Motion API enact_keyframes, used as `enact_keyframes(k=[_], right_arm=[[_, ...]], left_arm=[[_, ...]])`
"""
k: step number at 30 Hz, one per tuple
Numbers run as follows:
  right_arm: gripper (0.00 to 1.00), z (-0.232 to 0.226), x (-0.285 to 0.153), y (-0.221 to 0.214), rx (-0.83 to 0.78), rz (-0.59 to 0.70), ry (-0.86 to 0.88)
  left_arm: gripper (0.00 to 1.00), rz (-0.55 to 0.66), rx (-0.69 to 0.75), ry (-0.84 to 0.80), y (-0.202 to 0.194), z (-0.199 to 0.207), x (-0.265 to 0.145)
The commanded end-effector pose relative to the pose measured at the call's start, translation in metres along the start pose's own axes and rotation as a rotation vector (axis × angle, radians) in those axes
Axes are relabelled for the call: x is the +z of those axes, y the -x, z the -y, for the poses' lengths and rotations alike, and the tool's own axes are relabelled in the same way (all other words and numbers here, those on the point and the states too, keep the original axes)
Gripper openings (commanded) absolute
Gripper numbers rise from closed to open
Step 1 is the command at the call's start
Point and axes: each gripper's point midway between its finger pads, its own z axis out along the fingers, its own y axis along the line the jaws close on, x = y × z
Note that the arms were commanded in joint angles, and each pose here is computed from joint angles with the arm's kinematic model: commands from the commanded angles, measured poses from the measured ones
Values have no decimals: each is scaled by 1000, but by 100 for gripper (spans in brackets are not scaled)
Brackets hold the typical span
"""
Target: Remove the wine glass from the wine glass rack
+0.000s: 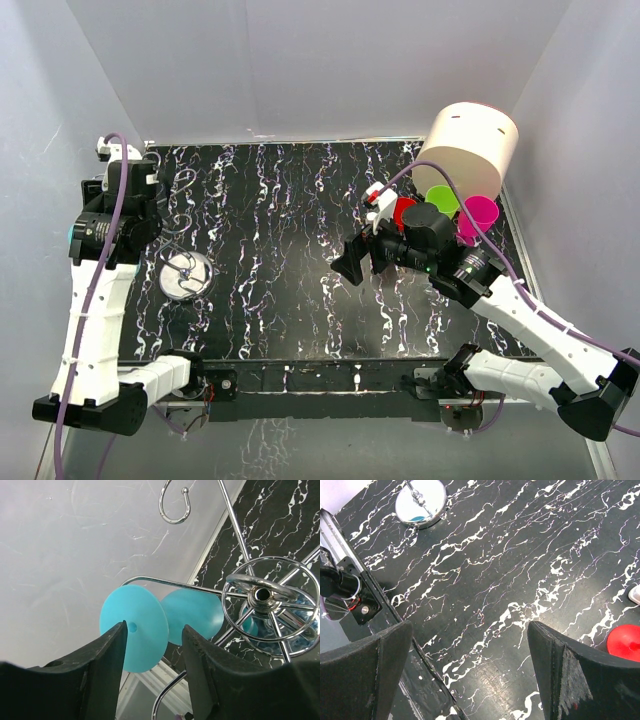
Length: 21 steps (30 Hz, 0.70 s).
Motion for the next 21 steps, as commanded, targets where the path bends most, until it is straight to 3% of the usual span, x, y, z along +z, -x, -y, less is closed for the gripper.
enact_keyframes(k=[1,21], right_arm=[[98,-4,0,21,-32,79,7],[98,-6,-2,22,-31,84,15]], left_arm=[[46,11,26,72,-2,-13,-1],[41,-2,83,119,-5,-12,7]])
